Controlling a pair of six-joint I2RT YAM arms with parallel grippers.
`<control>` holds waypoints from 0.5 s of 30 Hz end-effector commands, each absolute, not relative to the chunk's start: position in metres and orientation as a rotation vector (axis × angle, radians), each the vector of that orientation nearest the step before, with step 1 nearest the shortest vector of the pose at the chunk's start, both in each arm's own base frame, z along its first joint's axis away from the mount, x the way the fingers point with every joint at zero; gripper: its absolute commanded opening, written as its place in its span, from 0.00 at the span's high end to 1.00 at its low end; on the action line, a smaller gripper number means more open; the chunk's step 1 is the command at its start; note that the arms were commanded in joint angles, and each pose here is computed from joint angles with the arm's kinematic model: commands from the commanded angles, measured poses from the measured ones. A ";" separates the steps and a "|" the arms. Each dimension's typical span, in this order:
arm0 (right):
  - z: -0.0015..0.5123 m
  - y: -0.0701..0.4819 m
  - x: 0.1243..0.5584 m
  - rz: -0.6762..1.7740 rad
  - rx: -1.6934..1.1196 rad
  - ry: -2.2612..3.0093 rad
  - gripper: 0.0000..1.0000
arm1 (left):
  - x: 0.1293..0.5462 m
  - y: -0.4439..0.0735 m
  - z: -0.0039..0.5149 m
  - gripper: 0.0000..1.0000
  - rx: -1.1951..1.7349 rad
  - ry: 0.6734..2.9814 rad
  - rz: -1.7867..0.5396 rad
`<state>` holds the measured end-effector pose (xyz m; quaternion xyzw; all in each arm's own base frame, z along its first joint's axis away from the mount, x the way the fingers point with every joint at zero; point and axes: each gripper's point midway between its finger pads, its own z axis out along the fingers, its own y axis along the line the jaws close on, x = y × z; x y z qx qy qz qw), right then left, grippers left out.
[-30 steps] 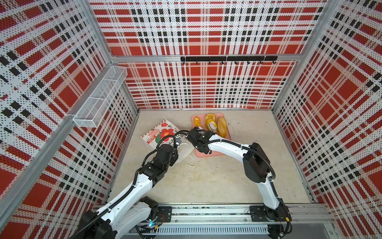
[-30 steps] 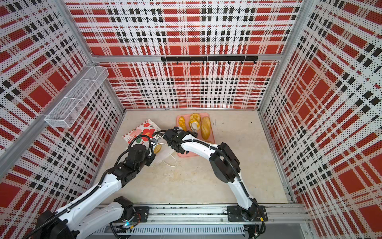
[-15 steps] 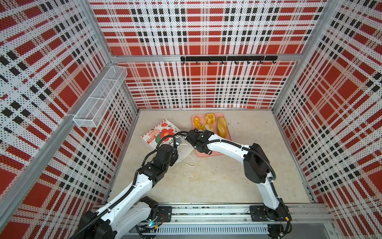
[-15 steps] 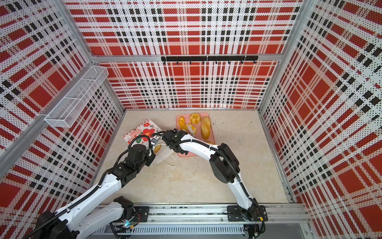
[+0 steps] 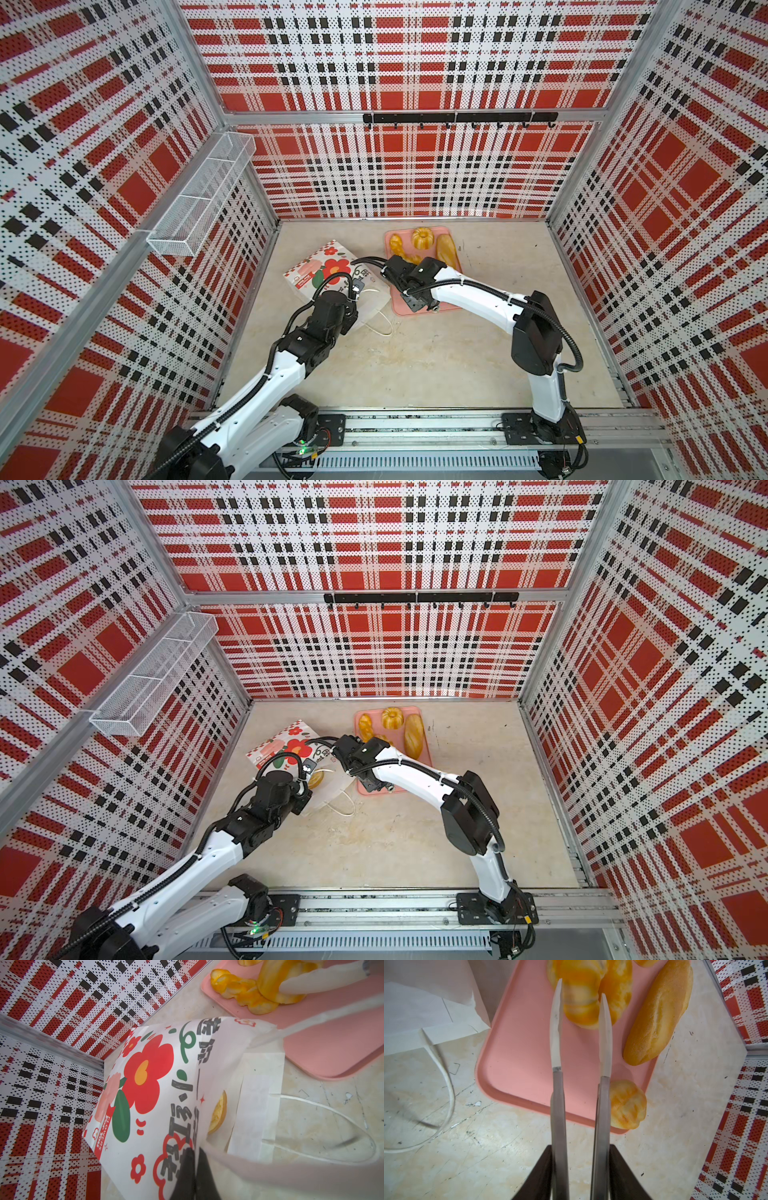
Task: Take the fake bread out of the paper bag
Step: 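Lift the open tongs up from the breads on the tray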
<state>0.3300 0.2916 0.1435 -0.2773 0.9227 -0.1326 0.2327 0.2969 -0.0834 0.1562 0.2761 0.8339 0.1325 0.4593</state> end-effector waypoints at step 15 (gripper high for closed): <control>0.207 0.316 0.309 0.470 -0.498 2.511 0.98 | 0.294 -0.087 0.157 1.00 0.676 2.046 0.311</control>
